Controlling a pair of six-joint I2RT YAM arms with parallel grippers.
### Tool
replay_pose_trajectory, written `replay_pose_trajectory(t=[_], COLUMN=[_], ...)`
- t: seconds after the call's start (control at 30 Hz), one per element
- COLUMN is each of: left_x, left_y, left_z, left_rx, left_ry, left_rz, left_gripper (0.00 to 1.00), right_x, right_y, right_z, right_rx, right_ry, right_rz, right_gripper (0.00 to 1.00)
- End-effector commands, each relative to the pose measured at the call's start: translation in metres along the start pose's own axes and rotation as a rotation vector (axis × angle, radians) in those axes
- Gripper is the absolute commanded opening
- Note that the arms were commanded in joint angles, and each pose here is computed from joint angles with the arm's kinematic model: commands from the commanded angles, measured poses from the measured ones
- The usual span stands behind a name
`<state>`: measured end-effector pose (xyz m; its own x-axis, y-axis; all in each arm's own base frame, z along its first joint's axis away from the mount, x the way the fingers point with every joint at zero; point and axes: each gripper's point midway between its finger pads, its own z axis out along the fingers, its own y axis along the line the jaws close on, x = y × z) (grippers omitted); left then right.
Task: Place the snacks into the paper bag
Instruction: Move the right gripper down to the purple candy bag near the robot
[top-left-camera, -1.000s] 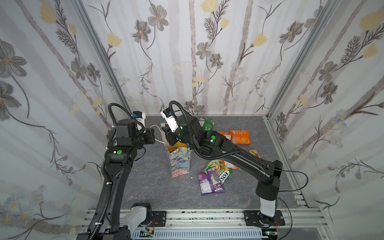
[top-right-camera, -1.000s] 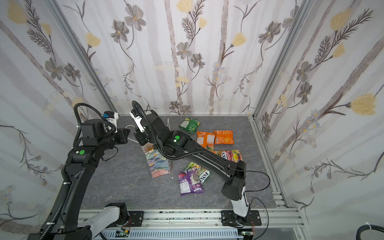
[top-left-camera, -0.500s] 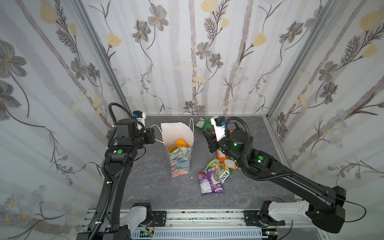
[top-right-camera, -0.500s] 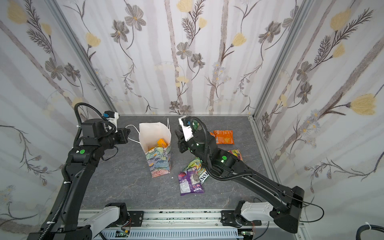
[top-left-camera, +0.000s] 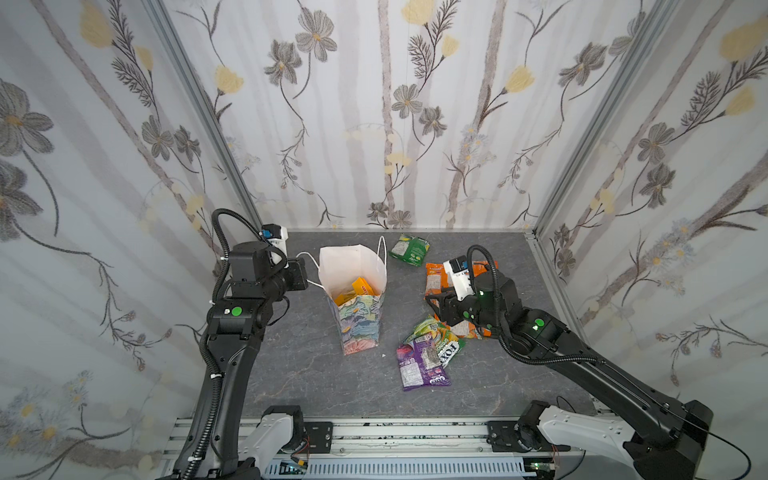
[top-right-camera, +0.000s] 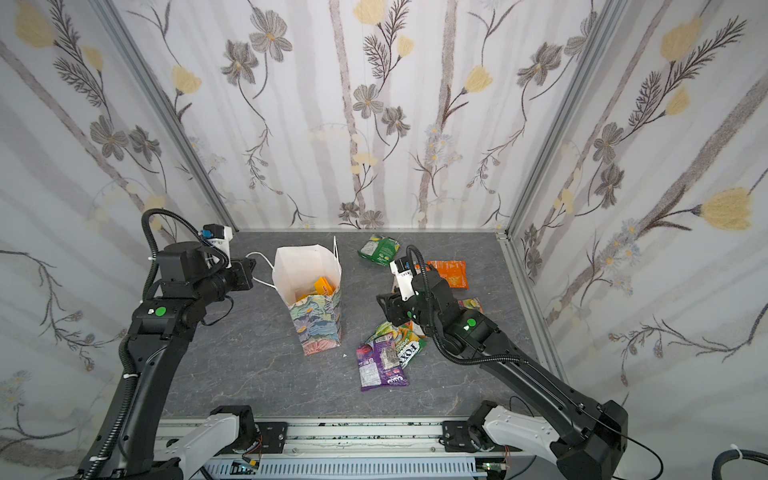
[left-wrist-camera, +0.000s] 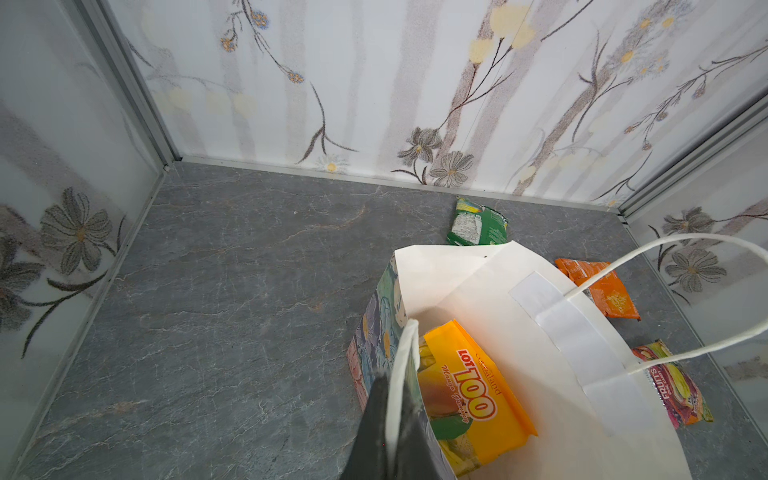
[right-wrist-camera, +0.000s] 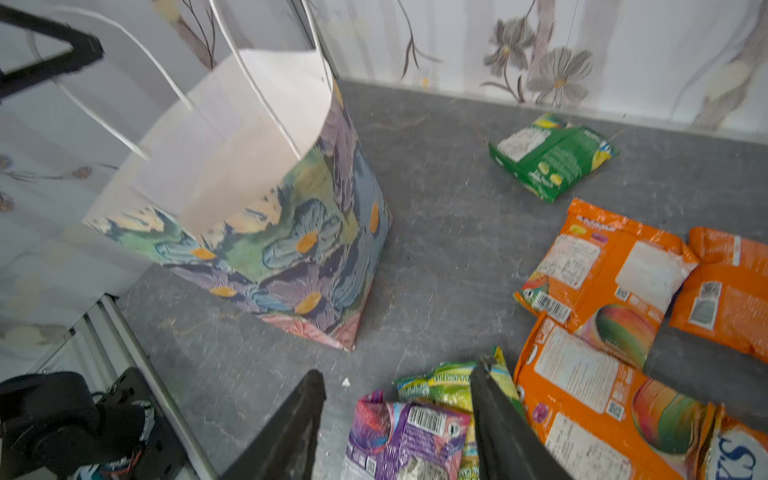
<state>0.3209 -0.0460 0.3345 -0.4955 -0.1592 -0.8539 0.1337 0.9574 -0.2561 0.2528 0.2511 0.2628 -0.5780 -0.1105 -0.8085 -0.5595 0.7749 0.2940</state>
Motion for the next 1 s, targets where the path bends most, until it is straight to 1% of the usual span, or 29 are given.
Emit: replay_pose_trajectory(t=[0.0, 0.1, 0.2, 0.47, 0.57, 0.67, 0.97], left_x=[-0.006, -0.004, -0.004, -0.005, -0.004, -0.005, -0.004], left_y=[0.002, 0.004, 0.004, 0.005, 0.001, 0.0, 0.001], left_z=[-0.002, -0.004, -0.007, -0.01, -0.006, -0.005, -0.002], left_rx=[-0.014, -0.027, -0.027, -0.036, -0.013, -0.003, -0.006], left_ry=[-0.033, -0.041, -0.046, -0.056, -0.039, -0.035, -0.03], left_rz=[0.017, 0.017, 0.018, 0.018, 0.013, 0.014, 0.013], left_gripper=[0.0, 0.0, 0.0, 0.0, 0.0, 0.0, 0.0], right_x=[0.046, 0.07, 0.091, 0.136, 0.145, 0.155, 0.198], right_y=[0.002, -0.01, -0.01, -0.02, -0.02, -0.011, 0.006], right_z=[0.001, 0.002, 0.002, 0.008, 0.01, 0.011, 0.013], right_rx=[-0.039, 0.013, 0.023, 0.09, 0.082, 0.038, -0.009], right_ry=[0.173, 0.247, 0.317, 0.455, 0.478, 0.503, 0.624], right_rz=[0.064, 0.087, 0.112, 0.134, 0.145, 0.145, 0.114], right_gripper=[0.6, 0.64, 0.66, 0.72, 0.75, 0.77, 0.78])
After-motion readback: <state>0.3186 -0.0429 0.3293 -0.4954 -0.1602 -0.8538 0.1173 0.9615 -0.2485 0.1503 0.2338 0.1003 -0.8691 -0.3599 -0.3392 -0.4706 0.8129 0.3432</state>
